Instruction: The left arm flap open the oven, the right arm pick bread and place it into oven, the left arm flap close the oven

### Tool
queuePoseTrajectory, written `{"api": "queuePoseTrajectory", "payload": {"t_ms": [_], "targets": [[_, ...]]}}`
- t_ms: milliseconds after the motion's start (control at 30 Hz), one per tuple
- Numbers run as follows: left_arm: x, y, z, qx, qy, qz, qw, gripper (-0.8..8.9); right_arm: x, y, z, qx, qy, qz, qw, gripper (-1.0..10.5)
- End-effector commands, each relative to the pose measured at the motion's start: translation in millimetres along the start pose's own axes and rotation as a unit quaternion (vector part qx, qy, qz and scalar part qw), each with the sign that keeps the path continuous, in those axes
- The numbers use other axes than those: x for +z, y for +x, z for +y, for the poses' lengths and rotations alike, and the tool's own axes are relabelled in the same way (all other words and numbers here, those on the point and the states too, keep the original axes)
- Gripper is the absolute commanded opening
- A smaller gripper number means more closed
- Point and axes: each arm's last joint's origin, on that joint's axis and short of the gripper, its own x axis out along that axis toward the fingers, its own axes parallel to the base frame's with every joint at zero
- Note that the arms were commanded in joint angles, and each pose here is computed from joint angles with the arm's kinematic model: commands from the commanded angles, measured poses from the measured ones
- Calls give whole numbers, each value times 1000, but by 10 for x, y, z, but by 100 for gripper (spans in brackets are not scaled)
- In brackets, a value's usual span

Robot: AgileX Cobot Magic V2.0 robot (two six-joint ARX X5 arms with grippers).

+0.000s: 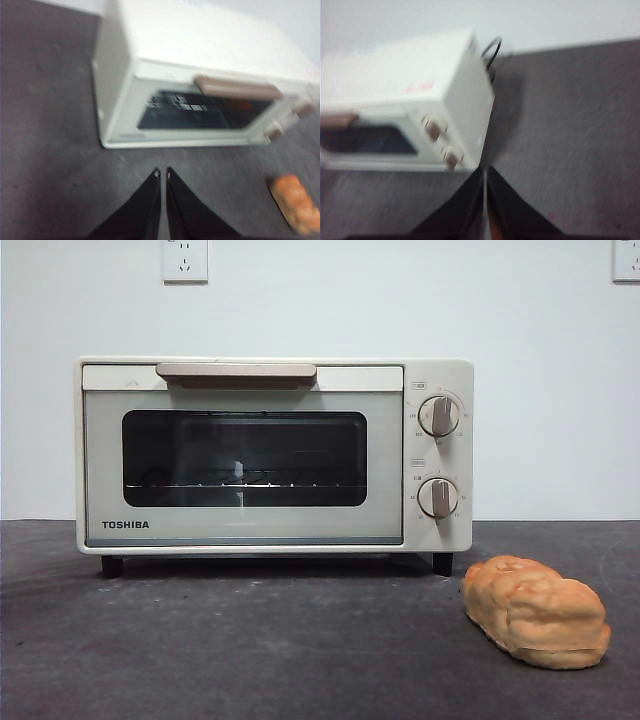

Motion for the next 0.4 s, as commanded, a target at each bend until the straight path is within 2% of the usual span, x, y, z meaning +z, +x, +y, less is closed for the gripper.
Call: {"api": "queuePoseTrajectory", "payload": {"t_ms": [33, 200, 400], "targets": [[124, -10, -41, -22, 42, 23, 999, 16, 123, 21, 33, 15, -32, 56, 998, 6], [205, -16, -88, -52, 57, 78, 994, 16, 135, 77, 38, 37, -44, 155, 986, 6], [184, -27, -123, -69, 64, 107, 990, 16, 48, 88, 26, 46, -47, 211, 975, 6]]}}
